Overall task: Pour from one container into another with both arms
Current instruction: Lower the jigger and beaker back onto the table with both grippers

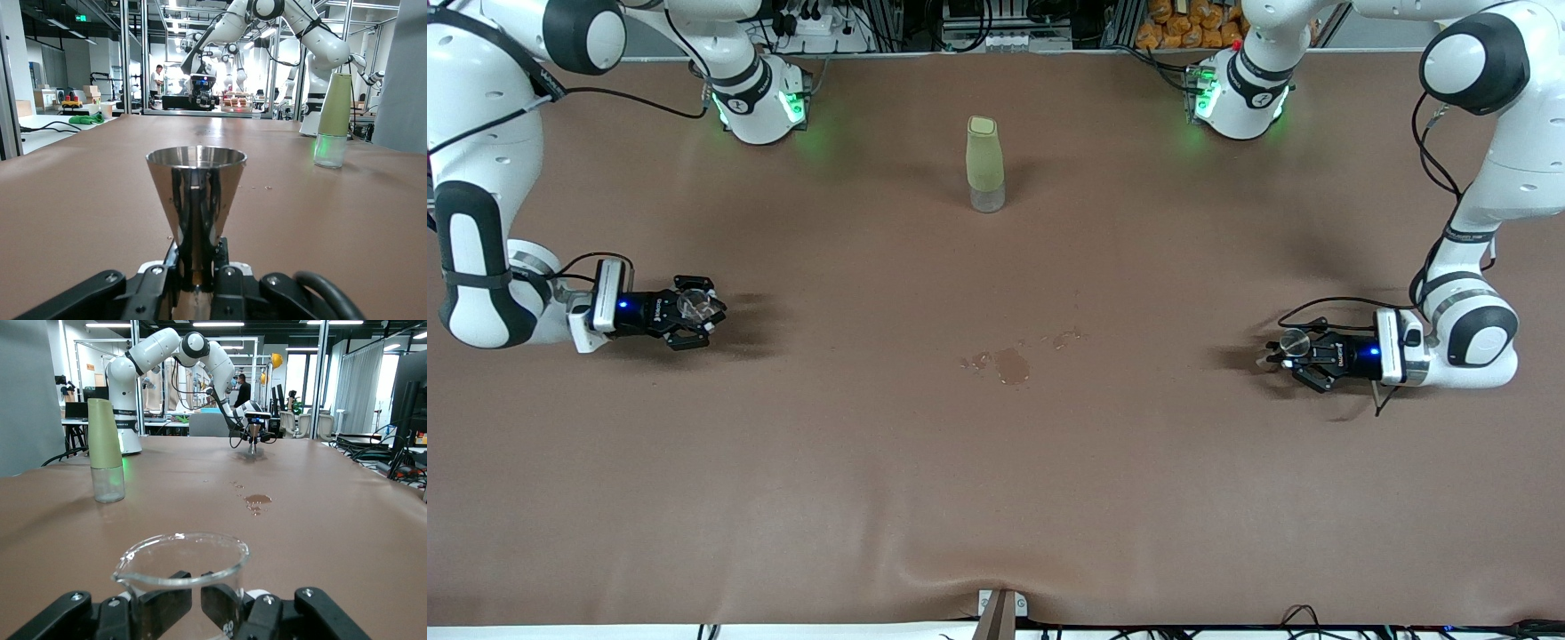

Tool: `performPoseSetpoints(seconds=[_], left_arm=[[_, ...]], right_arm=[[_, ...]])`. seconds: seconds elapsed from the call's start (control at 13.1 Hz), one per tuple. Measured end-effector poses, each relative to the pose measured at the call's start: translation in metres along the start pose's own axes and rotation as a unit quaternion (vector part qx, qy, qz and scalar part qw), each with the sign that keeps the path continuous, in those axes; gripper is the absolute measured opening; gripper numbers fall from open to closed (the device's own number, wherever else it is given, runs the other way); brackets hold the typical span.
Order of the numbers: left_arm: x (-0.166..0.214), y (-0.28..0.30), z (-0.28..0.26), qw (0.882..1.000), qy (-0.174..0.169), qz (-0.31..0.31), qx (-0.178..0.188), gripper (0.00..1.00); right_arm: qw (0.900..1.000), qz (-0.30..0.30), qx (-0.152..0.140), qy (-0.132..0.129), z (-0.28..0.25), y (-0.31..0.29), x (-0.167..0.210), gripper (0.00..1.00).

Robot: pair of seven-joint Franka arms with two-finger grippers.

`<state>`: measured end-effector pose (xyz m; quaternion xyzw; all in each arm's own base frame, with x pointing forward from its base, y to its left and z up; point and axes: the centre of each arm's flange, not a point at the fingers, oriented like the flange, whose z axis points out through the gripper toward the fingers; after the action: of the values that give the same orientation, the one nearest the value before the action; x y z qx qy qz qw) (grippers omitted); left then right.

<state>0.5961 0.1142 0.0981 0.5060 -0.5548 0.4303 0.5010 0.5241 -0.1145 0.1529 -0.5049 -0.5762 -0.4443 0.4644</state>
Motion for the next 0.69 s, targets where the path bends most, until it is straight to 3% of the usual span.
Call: performPoseSetpoints(seconds=[0.3,0.69], left_arm=[[-0.005,0.001,0.005,1.0,0.003,-0.002,-0.003,0.21],[-0.021,0.006,0.012,1.0,0.012,-0.014,-0.006,0.21]], right_arm=[[1.0,0.014,-0.001,-0.005,0.001,-0.013,-0.036,0.15],[0.999,0.03,-0.013,-0.039,-0.008,-0.022,-0.074,0.15]])
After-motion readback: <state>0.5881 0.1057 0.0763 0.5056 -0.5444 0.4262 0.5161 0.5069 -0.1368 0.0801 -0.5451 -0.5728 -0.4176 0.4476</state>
